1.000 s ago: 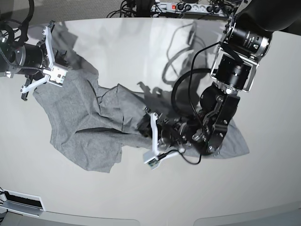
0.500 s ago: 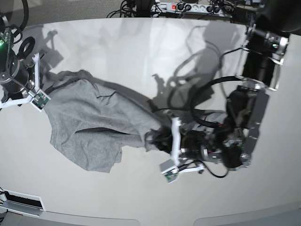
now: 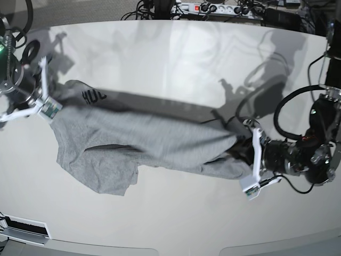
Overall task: Layout the t-shirt on the table in an organized manner, then fold the t-shirt properly
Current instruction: 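Pull the grasped fabric with the left gripper away from the right gripper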
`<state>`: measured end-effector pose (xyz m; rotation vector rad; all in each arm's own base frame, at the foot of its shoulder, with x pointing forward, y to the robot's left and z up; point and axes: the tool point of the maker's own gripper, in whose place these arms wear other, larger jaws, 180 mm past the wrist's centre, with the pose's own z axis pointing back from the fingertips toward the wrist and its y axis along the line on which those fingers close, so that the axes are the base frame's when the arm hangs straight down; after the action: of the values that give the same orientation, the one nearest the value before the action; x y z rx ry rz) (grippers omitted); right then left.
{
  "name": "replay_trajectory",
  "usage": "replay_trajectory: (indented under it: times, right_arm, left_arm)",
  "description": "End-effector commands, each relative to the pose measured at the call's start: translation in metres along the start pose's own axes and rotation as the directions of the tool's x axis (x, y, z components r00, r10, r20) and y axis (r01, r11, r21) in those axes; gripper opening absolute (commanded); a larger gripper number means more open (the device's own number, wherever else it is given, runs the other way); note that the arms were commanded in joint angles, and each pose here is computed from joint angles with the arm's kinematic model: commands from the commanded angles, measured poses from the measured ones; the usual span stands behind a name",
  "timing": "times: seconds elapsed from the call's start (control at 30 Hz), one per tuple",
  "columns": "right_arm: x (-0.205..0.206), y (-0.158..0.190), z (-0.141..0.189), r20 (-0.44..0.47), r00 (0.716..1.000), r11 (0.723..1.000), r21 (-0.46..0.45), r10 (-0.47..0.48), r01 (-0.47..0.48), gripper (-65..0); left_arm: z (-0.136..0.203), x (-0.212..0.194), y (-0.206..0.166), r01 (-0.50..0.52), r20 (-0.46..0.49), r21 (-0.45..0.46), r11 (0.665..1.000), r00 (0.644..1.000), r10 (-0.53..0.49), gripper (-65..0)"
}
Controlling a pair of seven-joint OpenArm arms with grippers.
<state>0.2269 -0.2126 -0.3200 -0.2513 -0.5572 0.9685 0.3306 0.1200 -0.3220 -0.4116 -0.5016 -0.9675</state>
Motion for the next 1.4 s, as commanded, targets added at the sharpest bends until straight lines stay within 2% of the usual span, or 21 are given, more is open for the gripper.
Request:
replay_trajectory:
  times: [0.0,0.03,0.1,0.13,0.2,0.27,0.33,0.4,0.5,0.53,0.6,0.63,0.73,0.8,0.83,0.9,0.97,1.07,1.13,1.2,1.37]
  right_arm:
    - [0.004,-0.009,0.004,0.016,1.0,0.999,-0.023,0.026,-0.026,-65.0]
    - [0.006,-0.01,0.004,0.023,0.999,0.999,-0.027,0.041,-0.04,-65.0]
    - [0.012,-0.03,0.006,0.043,0.998,0.991,-0.126,0.052,-0.046,-65.0]
    - [0.018,-0.047,0.009,0.062,0.997,0.979,-0.201,0.05,-0.037,-65.0]
    - [0.033,-0.087,0.02,0.097,0.994,0.934,-0.356,0.05,-0.012,-65.0]
    - [0.047,-0.132,0.039,0.128,0.991,0.861,-0.508,0.04,0.03,-65.0]
    - [0.056,-0.172,0.064,0.161,0.987,0.767,-0.636,0.023,0.086,-65.0]
    - [0.062,-0.201,0.088,0.177,0.984,0.682,-0.723,0.032,0.108,-65.0]
    - [0.069,-0.234,0.122,0.19,0.98,0.565,-0.816,0.059,0.124,-65.0]
    - [0.072,-0.242,0.132,0.191,0.979,0.534,-0.836,0.07,0.125,-65.0]
    - [0.076,-0.255,0.149,0.184,0.978,0.492,-0.863,0.094,0.115,-65.0]
    - [0.078,-0.261,0.156,0.179,0.978,0.472,-0.875,0.106,0.109,-65.0]
    - [0.079,-0.272,0.173,0.185,0.976,0.434,-0.893,0.112,0.119,-65.0]
    - [0.08,-0.27,0.169,0.198,0.974,0.466,-0.875,0.106,0.127,-65.0]
    - [0.081,-0.266,0.162,0.2,0.974,0.506,-0.854,0.103,0.122,-65.0]
    - [0.081,-0.251,0.139,0.188,0.977,0.617,-0.782,0.101,0.087,-65.0]
    - [0.078,-0.232,0.117,0.172,0.979,0.709,-0.704,0.106,0.047,-65.0]
    - [0.069,-0.197,0.086,0.142,0.984,0.819,-0.574,0.112,-0.01,-65.0]
    - [0.062,-0.179,0.073,0.122,0.985,0.862,-0.505,0.122,-0.044,-65.0]
    - [0.058,-0.164,0.063,0.117,0.986,0.888,-0.456,0.119,-0.053,-65.0]
    - [0.048,-0.131,0.043,0.117,0.99,0.934,-0.356,0.081,-0.034,-65.0]
  left_arm:
    - [0.012,0.008,0.005,0.026,0.027,0.014,1.0,0.999,-0.027,-65.0]
    - [0.014,0.006,0.006,0.038,0.028,0.015,0.999,0.999,-0.038,-65.0]
    - [0.02,0.008,0.016,0.063,0.042,0.057,0.996,0.997,-0.065,-65.0]
    - [0.025,0.013,0.025,0.082,0.06,0.103,0.991,0.994,-0.088,-65.0]
    - [0.042,0.032,0.053,0.146,0.087,0.234,0.961,0.982,-0.17,-65.0]
    - [0.077,0.063,0.085,0.177,0.103,0.379,0.908,0.967,-0.232,-65.0]
    - [0.126,0.101,0.113,0.143,0.148,0.513,0.846,0.957,-0.252,-65.0]
    - [0.18,0.141,0.129,0.139,0.182,0.618,0.774,0.932,-0.313,-65.0]
    - [0.261,0.197,0.131,0.14,0.224,0.734,0.665,0.874,-0.431,-65.0]
    - [0.289,0.215,0.128,0.125,0.243,0.768,0.628,0.851,-0.466,-65.0]
    - [0.34,0.242,0.121,0.085,0.267,0.825,0.558,0.813,-0.518,-65.0]
    - [0.351,0.247,0.12,0.07,0.276,0.834,0.548,0.807,-0.522,-65.0]
    - [0.343,0.239,0.126,0.044,0.311,0.793,0.608,0.828,-0.467,-65.0]
    - [0.336,0.23,0.133,0.02,0.332,0.755,0.655,0.85,-0.409,-65.0]
    - [0.332,0.224,0.137,0.013,0.334,0.735,0.678,0.863,-0.378,-65.0]
    - [0.321,0.211,0.143,0.0,0.342,0.679,0.735,0.885,-0.315,-65.0]
    - [0.309,0.2,0.145,-0.024,0.365,0.598,0.801,0.898,-0.246,-65.0]
    - [0.289,0.187,0.142,-0.04,0.397,0.464,0.885,0.902,-0.167,-65.0]
    - [0.254,0.167,0.142,-0.068,0.396,0.357,0.932,0.914,-0.085,-65.0]
    - [0.218,0.152,0.136,-0.084,0.385,0.26,0.962,0.923,-0.024,-65.0]
    - [0.126,0.124,0.108,-0.11,0.317,0.067,0.992,0.945,0.084,-65.0]
